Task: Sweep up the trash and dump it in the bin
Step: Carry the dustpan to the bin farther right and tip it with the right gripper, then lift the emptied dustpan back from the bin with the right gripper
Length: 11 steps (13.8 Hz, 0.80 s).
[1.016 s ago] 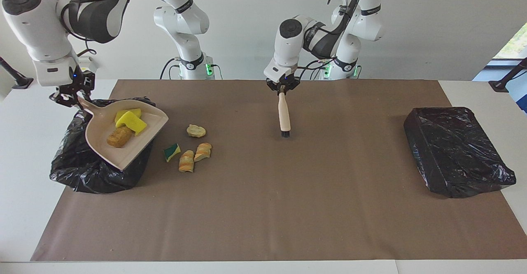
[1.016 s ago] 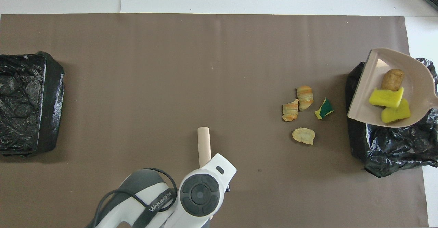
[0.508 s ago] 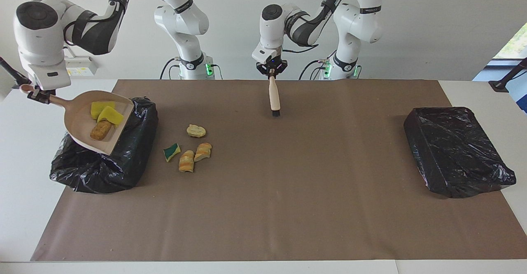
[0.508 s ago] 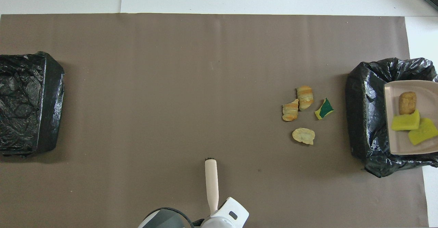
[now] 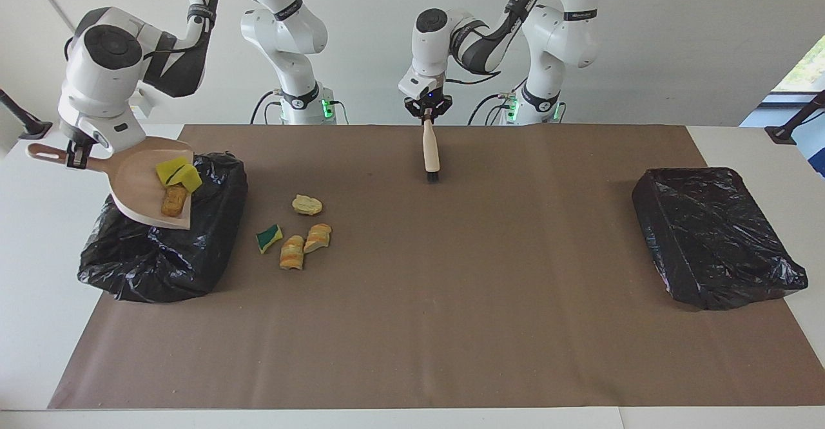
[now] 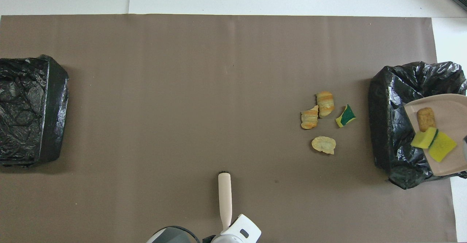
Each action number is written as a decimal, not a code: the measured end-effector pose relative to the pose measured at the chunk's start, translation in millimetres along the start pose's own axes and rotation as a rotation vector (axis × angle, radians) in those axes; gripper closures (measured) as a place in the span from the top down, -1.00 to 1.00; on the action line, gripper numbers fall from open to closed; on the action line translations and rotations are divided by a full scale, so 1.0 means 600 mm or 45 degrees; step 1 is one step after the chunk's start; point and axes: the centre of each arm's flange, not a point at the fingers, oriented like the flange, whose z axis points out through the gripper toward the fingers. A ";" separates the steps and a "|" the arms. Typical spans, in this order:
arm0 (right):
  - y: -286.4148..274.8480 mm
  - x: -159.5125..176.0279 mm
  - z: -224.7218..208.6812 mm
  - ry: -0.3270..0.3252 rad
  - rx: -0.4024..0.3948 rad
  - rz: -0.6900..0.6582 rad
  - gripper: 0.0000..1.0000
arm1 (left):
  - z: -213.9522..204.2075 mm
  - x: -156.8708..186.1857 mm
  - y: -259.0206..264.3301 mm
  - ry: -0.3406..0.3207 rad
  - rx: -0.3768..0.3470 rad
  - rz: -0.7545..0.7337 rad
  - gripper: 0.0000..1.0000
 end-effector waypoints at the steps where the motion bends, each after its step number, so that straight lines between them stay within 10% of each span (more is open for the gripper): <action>1: 0.001 -0.001 -0.001 -0.027 -0.014 0.006 -0.37 | 0.001 0.000 -0.001 -0.008 -0.004 0.008 -0.49; 7: 0.000 -0.011 -0.019 -0.208 -0.022 0.046 -0.37 | 0.005 0.004 -0.006 -0.016 0.000 0.003 -0.49; 11: -0.035 -0.049 -0.099 -0.281 -0.100 0.090 -0.37 | 0.006 0.009 -0.010 -0.020 0.002 0.000 -0.11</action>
